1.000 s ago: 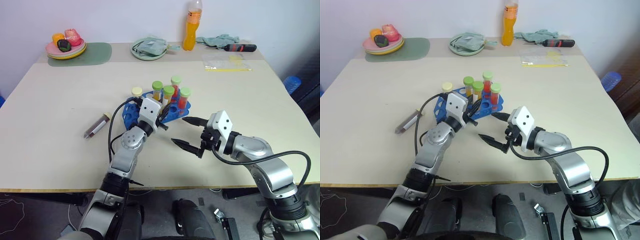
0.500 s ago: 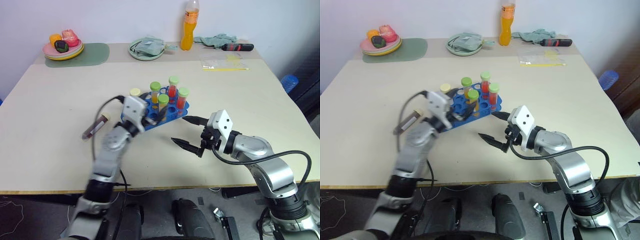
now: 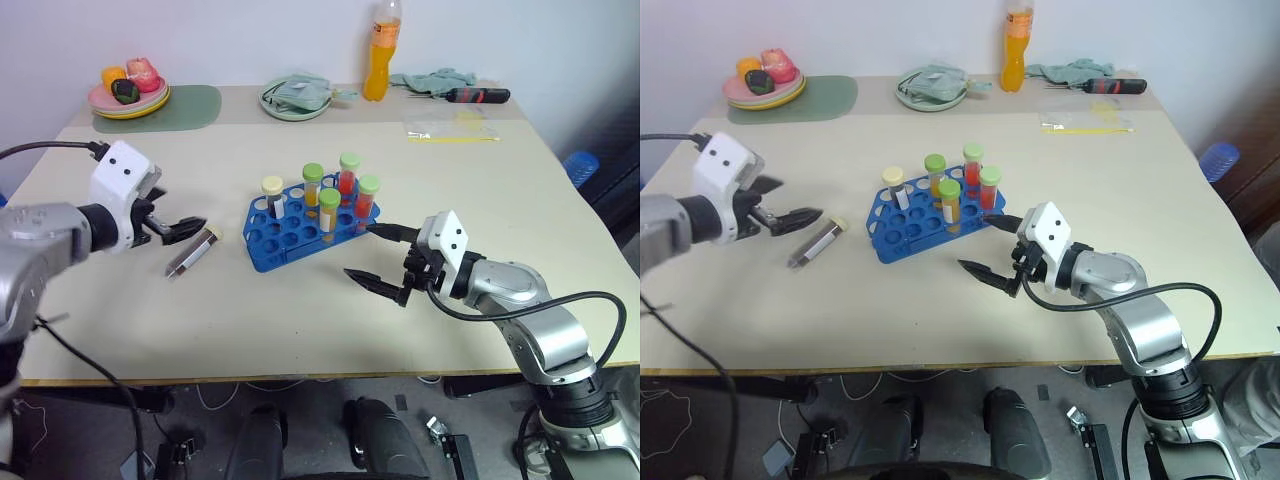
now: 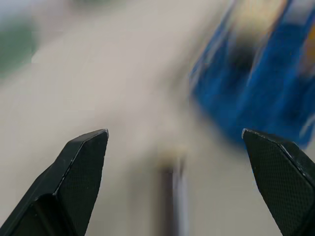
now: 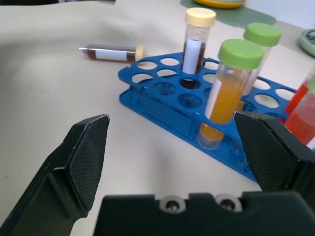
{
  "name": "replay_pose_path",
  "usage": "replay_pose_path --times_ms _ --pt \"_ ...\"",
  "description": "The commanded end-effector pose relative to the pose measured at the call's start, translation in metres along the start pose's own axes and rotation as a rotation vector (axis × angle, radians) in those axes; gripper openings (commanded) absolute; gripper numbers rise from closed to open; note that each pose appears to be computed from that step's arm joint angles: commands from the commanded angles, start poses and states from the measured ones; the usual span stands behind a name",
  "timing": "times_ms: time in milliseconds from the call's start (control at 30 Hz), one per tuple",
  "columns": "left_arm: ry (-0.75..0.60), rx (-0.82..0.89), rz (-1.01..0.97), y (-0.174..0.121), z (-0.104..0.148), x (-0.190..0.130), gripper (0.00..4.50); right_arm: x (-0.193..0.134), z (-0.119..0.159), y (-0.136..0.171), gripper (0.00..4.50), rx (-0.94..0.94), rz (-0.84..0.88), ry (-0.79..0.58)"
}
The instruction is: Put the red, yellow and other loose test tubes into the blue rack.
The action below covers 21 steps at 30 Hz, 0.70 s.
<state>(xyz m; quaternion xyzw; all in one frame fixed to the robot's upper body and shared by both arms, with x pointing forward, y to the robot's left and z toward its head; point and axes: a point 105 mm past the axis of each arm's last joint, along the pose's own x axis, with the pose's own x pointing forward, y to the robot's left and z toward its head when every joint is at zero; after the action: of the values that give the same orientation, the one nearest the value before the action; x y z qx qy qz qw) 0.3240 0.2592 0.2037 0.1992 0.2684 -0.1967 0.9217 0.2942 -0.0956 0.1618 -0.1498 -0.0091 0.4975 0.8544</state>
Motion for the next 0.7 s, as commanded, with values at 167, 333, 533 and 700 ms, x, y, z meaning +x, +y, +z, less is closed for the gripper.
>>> replay_pose_path --times_ms 167,333,533,700 --pt "0.315 0.009 -0.106 0.007 -0.020 0.032 4.48 0.001 0.006 0.003 4.50 -0.037 0.033 -0.017" --pt "0.389 0.044 -0.149 0.009 -0.018 0.052 4.48 -0.012 -0.001 0.014 4.50 -0.041 0.088 0.037" --pt "0.443 0.064 -0.193 0.002 -0.020 0.068 3.95 -0.022 -0.007 0.015 4.50 -0.043 0.046 0.057" --pt "0.448 0.058 -0.196 0.004 -0.018 0.068 1.63 -0.022 -0.009 0.018 4.50 -0.037 0.043 0.055"
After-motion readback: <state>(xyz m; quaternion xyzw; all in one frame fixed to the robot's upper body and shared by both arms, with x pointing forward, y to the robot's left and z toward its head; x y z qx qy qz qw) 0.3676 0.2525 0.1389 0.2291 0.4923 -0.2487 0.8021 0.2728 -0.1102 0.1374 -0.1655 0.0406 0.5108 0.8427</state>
